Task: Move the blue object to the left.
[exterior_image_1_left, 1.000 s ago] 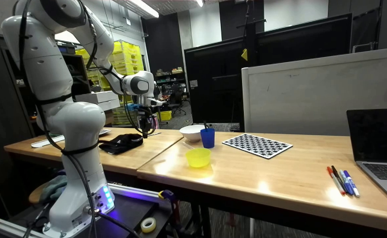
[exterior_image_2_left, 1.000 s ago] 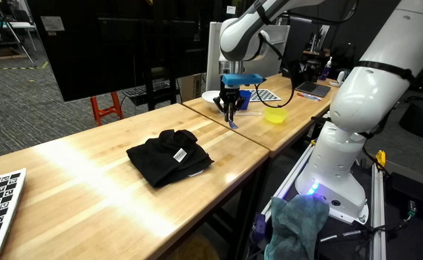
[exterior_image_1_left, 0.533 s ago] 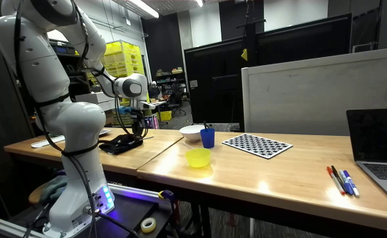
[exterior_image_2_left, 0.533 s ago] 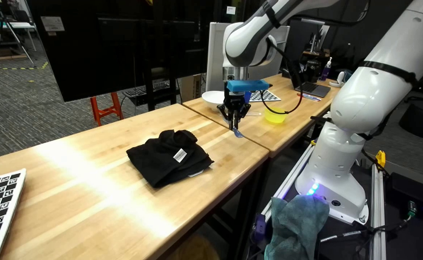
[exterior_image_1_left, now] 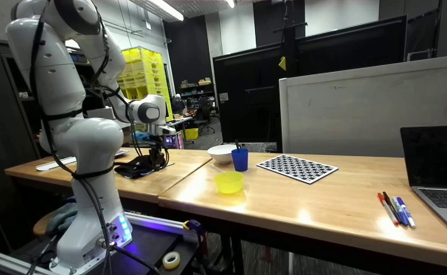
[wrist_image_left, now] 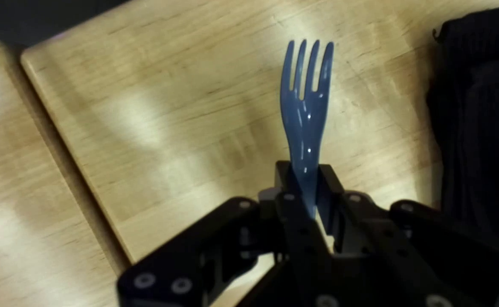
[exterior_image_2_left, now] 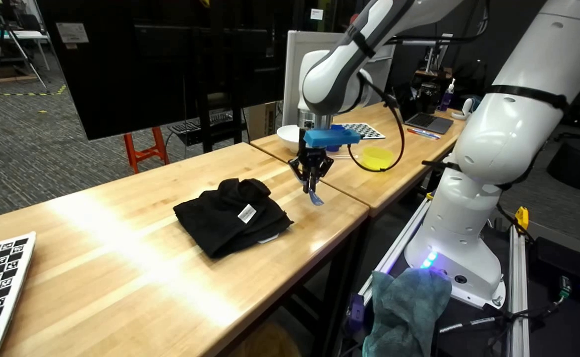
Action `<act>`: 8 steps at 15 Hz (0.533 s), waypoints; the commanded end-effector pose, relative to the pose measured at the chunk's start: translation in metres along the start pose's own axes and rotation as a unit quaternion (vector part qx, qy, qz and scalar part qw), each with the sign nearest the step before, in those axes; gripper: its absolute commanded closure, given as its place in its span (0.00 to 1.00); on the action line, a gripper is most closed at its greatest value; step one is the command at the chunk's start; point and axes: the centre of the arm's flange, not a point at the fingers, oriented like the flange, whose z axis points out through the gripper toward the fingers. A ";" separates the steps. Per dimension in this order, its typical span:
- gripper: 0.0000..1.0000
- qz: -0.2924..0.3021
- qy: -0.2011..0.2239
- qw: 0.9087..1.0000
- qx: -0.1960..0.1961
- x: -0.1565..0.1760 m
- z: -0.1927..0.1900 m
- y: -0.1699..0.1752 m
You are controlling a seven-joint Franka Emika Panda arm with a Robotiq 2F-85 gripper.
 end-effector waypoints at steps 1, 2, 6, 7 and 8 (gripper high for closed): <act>0.96 -0.018 -0.002 1.000 0.013 0.009 0.023 -0.012; 0.96 -0.021 -0.003 1.000 0.013 0.011 0.027 -0.013; 0.90 -0.030 -0.009 0.999 0.004 0.017 0.038 -0.021; 0.59 -0.031 -0.010 0.999 -0.001 0.018 0.038 -0.023; 0.60 -0.029 -0.011 0.999 -0.003 0.019 0.038 -0.025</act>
